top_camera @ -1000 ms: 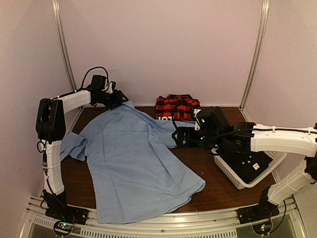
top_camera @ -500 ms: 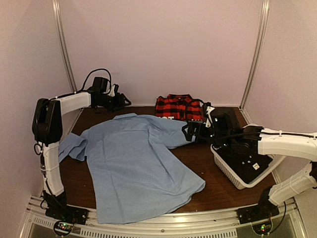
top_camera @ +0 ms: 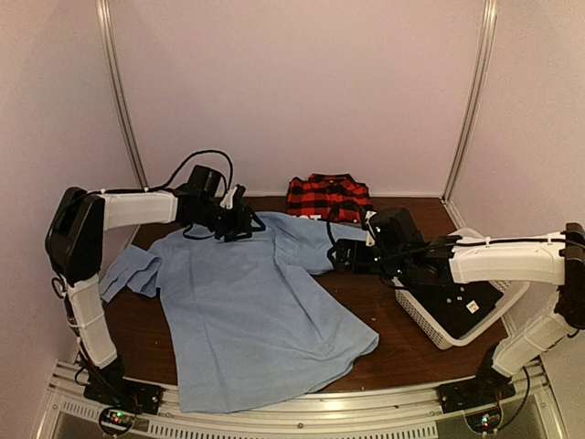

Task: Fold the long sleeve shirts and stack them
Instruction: Flatten out the crumpled shirt at the center of the board, then pick up the sleeve from the center of the board, then place the sleeve at the center of the board, then pick up the sleeve from the center of the board, then pick up the corner of the shirt from the center of the board.

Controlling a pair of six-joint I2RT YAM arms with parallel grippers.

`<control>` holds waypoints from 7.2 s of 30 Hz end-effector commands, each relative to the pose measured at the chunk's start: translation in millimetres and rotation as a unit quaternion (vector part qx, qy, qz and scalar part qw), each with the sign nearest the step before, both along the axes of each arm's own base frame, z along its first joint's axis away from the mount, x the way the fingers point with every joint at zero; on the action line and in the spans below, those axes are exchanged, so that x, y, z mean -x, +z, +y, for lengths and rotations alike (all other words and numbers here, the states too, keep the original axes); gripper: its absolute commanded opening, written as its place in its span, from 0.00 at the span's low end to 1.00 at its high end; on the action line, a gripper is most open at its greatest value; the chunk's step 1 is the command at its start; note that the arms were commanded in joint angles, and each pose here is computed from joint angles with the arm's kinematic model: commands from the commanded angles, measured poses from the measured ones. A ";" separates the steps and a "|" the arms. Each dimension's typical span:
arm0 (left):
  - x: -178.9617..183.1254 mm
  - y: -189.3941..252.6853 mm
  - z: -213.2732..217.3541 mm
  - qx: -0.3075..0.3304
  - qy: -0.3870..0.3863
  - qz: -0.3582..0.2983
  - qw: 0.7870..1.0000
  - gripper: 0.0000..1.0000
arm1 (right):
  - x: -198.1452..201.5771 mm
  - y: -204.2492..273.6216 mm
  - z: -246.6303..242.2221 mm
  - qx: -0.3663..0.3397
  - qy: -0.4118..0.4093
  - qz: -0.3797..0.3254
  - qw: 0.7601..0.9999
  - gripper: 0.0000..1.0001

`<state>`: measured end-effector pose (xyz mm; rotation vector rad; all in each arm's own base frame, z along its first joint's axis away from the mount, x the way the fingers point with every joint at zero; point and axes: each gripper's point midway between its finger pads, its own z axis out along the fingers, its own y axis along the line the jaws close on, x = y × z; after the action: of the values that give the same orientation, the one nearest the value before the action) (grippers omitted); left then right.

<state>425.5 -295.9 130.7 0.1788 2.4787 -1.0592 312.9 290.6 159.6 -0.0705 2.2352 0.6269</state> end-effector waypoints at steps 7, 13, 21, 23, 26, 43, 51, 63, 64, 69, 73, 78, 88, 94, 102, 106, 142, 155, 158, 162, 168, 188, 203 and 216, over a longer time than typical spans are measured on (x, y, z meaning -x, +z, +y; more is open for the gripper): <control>58.5 -7.8 -2.7 0.021 -0.010 0.006 1.000 0.58 | -18.7 -8.2 13.9 -0.007 0.000 0.002 1.000 1.00; 84.8 -35.6 12.3 0.015 0.003 0.036 0.999 0.59 | -30.4 -15.6 11.0 -0.002 -0.022 0.007 1.000 1.00; 104.2 -54.6 21.7 0.023 0.014 0.057 0.998 0.59 | -68.6 -27.8 -9.7 0.005 -0.077 0.029 0.997 1.00; 106.7 -54.1 22.7 0.024 0.013 0.057 0.998 0.59 | -81.8 -21.0 -26.1 0.020 -0.102 0.015 0.995 1.00; 108.9 -51.8 24.9 0.020 0.013 0.054 0.998 0.59 | -99.1 -12.4 -52.1 0.032 -0.127 0.008 0.991 1.00; 113.4 -47.8 24.1 0.025 0.002 0.051 0.998 0.59 | -144.4 -43.5 -122.3 0.190 -0.055 0.052 0.979 0.95; 116.0 -44.9 26.1 0.021 -0.001 0.048 0.999 0.59 | -157.4 -84.7 -124.4 0.240 -0.030 0.100 0.965 0.86; 112.8 -38.4 24.1 0.027 0.001 0.044 0.999 0.59 | -146.5 -74.5 -90.7 0.151 0.020 0.114 0.982 0.05; 112.4 -37.6 23.9 0.027 0.001 0.043 0.999 0.59 | -144.6 -69.4 -84.8 0.136 0.028 0.113 0.984 0.00; 111.4 -33.3 23.0 0.030 0.000 0.039 0.999 0.59 | -131.4 -40.3 -46.8 0.076 0.075 0.093 0.990 0.00; 111.5 -29.1 22.1 0.036 -0.001 0.037 0.999 0.59 | -117.8 -10.6 -11.8 0.031 0.105 0.068 0.992 0.00; 109.5 -16.2 22.1 0.048 0.005 0.022 0.999 0.59 | -94.6 15.8 46.3 -0.023 0.139 0.055 0.988 0.00; 110.6 -10.8 29.6 0.056 0.034 0.013 0.998 0.59 | -26.4 20.0 194.5 -0.145 0.203 0.063 0.966 0.03; 117.0 -12.8 34.4 0.053 0.037 0.013 0.998 0.60 | -18.8 22.2 207.3 -0.112 0.223 0.051 0.967 0.41; 118.5 -12.9 32.1 0.065 0.031 0.009 0.997 0.60 | -26.4 31.2 157.5 -0.041 0.175 0.011 0.984 0.61; 118.4 -1.8 22.8 0.084 0.006 -0.007 0.996 0.60 | -37.1 16.0 125.8 -0.041 0.147 0.026 0.988 0.63; 38.6 -24.1 -116.7 -0.152 -0.137 -0.106 0.973 0.24 | 13.5 -15.6 -12.2 0.013 0.042 0.044 0.998 0.65; 15.6 174.4 -116.1 -0.071 -0.079 -0.302 0.947 0.00 | 53.2 -65.1 -15.3 0.072 0.081 0.093 0.990 0.65; 14.6 203.7 -112.7 -0.052 -0.069 -0.338 0.937 0.00 | 60.6 -74.6 -18.8 0.075 0.081 0.103 0.989 0.65; 9.0 227.7 -107.8 -0.034 -0.048 -0.362 0.930 0.00 | 70.1 -84.1 -24.1 0.072 0.078 0.116 0.988 0.65; 2.0 259.7 -98.3 0.000 -0.005 -0.386 0.923 0.00 | 88.5 -92.3 -27.3 0.062 0.079 0.131 0.986 0.64; 0.7 344.7 -82.0 0.065 0.037 -0.462 0.884 0.00 | 124.8 -96.9 -24.5 0.065 0.079 0.146 0.984 0.39; 6.2 404.2 -33.8 0.077 0.127 -0.509 0.848 0.00 | 153.9 -88.9 -21.1 0.055 0.098 0.160 0.981 0.00; -5.1 397.6 68.0 0.038 0.234 -0.489 0.839 0.00 | 163.4 -66.3 -21.6 0.061 0.099 0.139 0.983 0.00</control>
<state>419.9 -259.0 536.4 0.1390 1.4278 -0.6449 148.4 268.5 81.0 -0.2954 2.5814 0.6539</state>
